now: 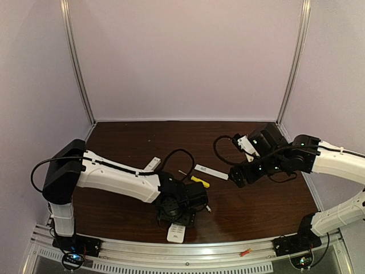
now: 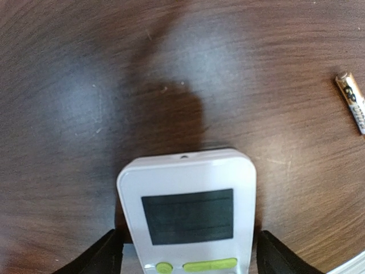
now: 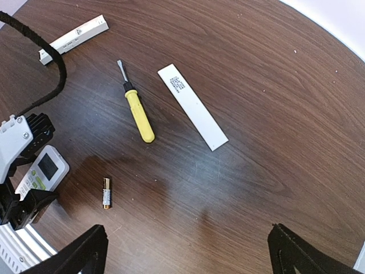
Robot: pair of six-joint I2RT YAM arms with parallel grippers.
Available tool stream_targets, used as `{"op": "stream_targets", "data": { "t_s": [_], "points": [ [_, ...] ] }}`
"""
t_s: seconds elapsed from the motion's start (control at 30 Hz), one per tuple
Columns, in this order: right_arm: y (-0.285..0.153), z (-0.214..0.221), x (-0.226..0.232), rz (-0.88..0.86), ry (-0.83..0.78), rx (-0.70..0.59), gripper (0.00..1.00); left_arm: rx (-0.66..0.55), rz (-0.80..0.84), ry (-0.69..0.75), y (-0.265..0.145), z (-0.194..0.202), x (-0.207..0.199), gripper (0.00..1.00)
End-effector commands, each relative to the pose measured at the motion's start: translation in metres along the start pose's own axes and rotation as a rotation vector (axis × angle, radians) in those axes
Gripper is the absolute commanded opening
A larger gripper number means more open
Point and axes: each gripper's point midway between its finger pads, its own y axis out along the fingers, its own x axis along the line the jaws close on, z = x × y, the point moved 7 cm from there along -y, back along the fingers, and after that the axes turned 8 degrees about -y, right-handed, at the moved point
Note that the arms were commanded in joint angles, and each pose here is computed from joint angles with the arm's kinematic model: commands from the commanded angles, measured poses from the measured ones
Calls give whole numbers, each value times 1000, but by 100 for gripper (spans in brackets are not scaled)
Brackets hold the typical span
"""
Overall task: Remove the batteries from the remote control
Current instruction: Pick up the remote control from the center of the board.
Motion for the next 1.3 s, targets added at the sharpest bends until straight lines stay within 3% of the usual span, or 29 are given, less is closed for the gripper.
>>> {"op": "stream_targets", "data": {
  "t_s": [0.0,0.27,0.47,1.0,1.27],
  "points": [
    [2,0,-1,6,-17,9,100,28,-48,-11,4,5,2,79],
    [1,2,-2,10,-19,12,100,17,-55,0,2,2,0,60],
    [-1,-2,-2,9,0,-3,100,-14,-32,25,-11,-5,-5,53],
    [-11,-27,-5,20,33,-53,100,-171,31,31,-63,-51,11,50],
    [-35,-43,-7,-58,17,-158,100,-305,147,29,-101,-88,29,50]
  ]
}}
